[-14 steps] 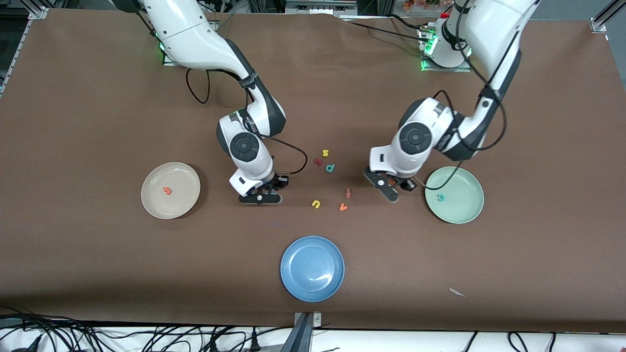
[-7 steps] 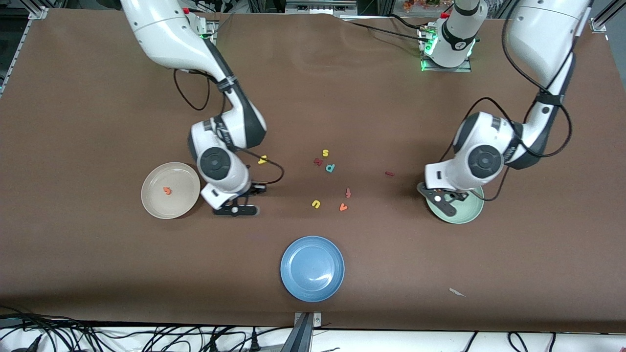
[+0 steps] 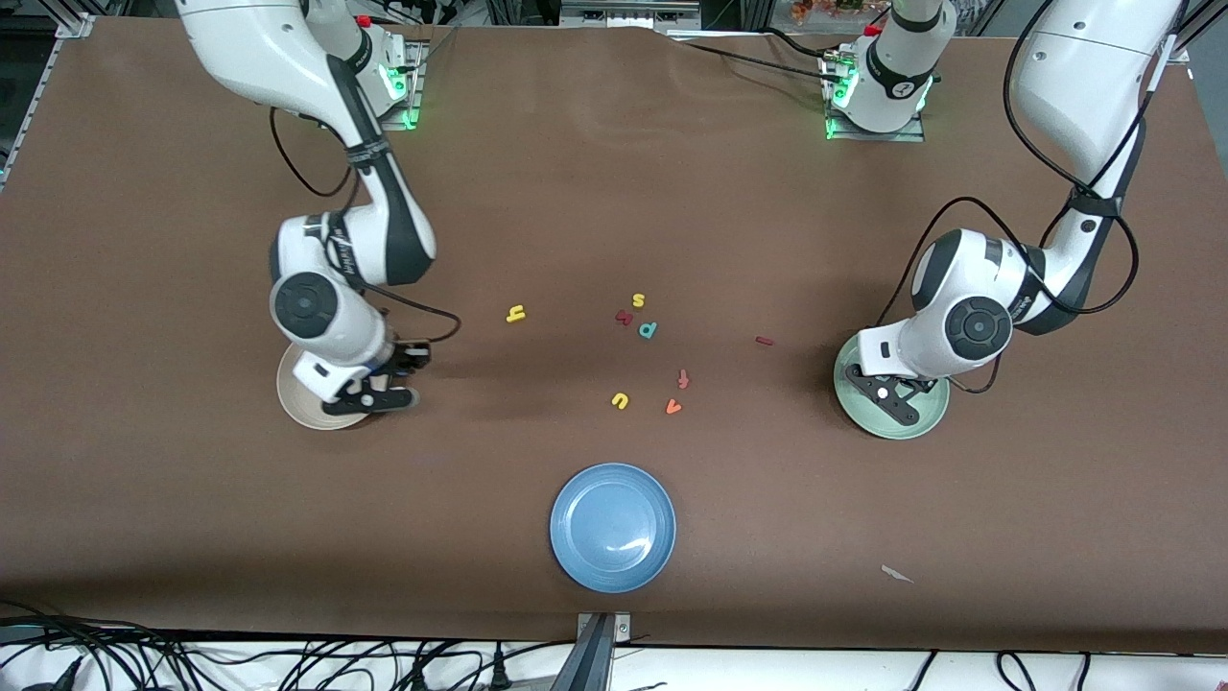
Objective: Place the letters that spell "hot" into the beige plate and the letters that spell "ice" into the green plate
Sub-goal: 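Place the o on the cream plate while the left gripper places the e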
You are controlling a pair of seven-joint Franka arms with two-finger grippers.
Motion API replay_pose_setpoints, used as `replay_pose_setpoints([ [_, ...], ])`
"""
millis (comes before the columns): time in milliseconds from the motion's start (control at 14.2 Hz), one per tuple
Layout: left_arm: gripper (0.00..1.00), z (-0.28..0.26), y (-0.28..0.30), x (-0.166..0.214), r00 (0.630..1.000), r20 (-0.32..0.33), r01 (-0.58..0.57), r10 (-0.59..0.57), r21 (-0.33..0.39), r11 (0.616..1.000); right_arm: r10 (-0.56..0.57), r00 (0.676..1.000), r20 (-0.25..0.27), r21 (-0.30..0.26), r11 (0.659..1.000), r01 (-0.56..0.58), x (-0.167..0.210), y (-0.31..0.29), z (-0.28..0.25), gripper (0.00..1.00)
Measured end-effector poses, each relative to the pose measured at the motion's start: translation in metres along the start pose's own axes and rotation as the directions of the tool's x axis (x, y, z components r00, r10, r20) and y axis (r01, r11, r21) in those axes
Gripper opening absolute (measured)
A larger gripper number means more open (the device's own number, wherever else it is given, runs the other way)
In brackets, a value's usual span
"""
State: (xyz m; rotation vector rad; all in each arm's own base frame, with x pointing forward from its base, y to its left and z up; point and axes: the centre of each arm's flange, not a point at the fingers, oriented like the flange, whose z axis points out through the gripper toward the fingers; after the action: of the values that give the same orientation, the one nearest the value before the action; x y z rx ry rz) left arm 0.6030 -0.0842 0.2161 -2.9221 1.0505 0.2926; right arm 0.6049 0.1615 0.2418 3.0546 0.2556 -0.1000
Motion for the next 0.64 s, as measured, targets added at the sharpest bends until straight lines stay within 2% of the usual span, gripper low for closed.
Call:
replay_pose_setpoints([
  [353, 0.29, 0.003, -0.006, -0.003, 1.000, 0.000, 0.010, -0.010, -0.004, 1.000, -0.061, 0.998, -0.027, -0.031, 0.998, 0.060, -0.025, 0.052, 0.029, 0.29],
  [423, 0.29, 0.005, -0.005, -0.003, 1.000, 0.001, 0.010, -0.010, -0.006, 1.000, -0.053, 0.998, -0.028, -0.027, 0.998, 0.053, -0.027, 0.052, 0.032, 0.33],
  [635, 0.29, 0.010, -0.010, -0.003, 1.000, -0.001, -0.005, 0.005, 0.018, 1.000, 0.080, 0.996, -0.036, 0.058, 0.995, -0.077, -0.026, 0.048, 0.030, 0.64],
])
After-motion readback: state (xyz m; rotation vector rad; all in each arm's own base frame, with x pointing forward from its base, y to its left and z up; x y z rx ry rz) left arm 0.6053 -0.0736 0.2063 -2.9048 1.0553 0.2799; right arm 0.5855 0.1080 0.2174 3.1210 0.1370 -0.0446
